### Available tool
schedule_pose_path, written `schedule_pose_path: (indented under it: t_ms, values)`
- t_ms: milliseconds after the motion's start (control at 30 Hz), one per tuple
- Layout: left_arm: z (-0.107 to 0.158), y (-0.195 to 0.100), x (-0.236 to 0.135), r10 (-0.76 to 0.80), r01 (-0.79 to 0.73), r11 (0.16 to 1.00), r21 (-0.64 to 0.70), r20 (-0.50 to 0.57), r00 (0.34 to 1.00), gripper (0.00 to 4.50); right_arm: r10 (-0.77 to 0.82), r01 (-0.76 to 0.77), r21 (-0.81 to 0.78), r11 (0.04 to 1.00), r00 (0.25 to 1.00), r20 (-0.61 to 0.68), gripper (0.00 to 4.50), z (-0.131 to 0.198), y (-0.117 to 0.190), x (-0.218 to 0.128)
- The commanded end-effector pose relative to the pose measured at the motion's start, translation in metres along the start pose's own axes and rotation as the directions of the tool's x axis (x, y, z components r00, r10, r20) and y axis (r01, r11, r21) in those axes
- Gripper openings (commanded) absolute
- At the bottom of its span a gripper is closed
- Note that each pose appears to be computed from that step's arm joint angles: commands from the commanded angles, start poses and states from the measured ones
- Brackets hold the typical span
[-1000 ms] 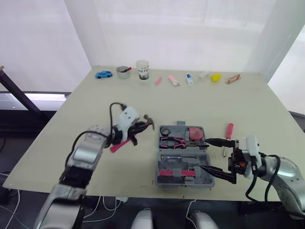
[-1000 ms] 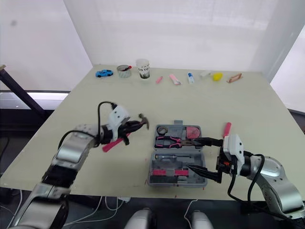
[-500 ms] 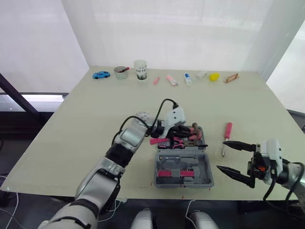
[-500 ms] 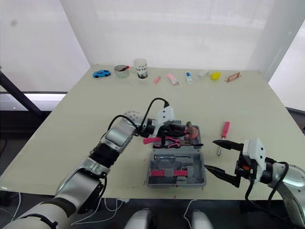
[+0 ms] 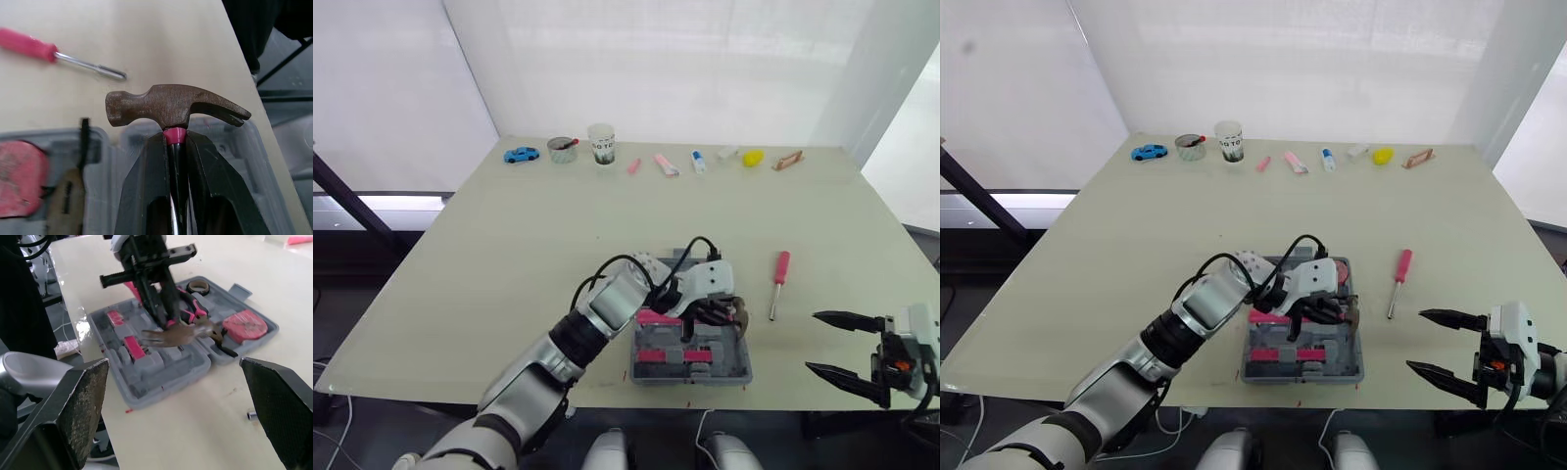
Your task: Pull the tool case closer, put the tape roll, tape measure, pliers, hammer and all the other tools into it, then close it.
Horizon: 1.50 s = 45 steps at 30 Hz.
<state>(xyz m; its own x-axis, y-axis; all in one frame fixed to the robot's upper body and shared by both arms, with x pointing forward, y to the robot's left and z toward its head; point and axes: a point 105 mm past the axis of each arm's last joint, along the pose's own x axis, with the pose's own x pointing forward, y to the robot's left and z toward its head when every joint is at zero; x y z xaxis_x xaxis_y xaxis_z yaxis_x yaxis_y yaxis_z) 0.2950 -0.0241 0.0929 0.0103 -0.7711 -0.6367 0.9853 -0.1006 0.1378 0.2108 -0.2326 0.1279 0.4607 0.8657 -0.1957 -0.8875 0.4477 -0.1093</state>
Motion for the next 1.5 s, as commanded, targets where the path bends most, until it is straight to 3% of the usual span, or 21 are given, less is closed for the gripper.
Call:
schedule_pose_path:
  t_ms: [33,333,733,1200,1233,1267,1333,1500]
  values:
    - [0.015,-0.001,0.0,0.011,-0.013,0.999,0.049,0.029,1.0,0.08,-0.016,0.016,-0.073,0.997,1.0,-0.002,4.5,0.01,-0.007,-0.006]
    - [0.002,-0.007,0.017,-0.048,0.049,0.999,0.008,-0.035,0.998,0.08,-0.011,0.013,-0.08,0.997,1.0,0.029,4.5,0.008,-0.005,0.008]
    - [0.002,0.004,0.026,-0.112,0.139,0.987,0.079,-0.274,0.955,0.08,-0.032,0.035,-0.08,0.996,0.998,0.046,4.5,0.003,0.001,0.008]
    - [0.004,0.013,0.039,-0.089,0.12,0.99,0.077,-0.327,0.941,0.08,-0.044,0.049,-0.078,0.996,0.997,0.064,4.5,0.0,0.007,0.013]
    - [0.004,0.014,0.038,-0.085,0.118,0.99,0.083,-0.327,0.941,1.05,-0.044,0.049,-0.077,0.996,0.997,0.065,4.5,0.0,0.007,0.013]
    - [0.005,0.015,0.038,-0.072,0.109,0.989,0.096,-0.325,0.943,1.06,-0.043,0.048,-0.077,0.996,0.997,0.067,4.5,0.0,0.007,0.014]
    - [0.007,0.018,0.037,-0.054,0.096,0.988,0.118,-0.322,0.945,1.86,-0.041,0.047,-0.077,0.996,0.997,0.07,4.5,0.0,0.007,0.015]
    - [0.012,0.016,0.032,-0.066,0.111,0.986,0.127,-0.314,0.947,1.86,-0.042,0.048,-0.079,0.996,0.997,0.072,4.5,0.0,0.006,0.016]
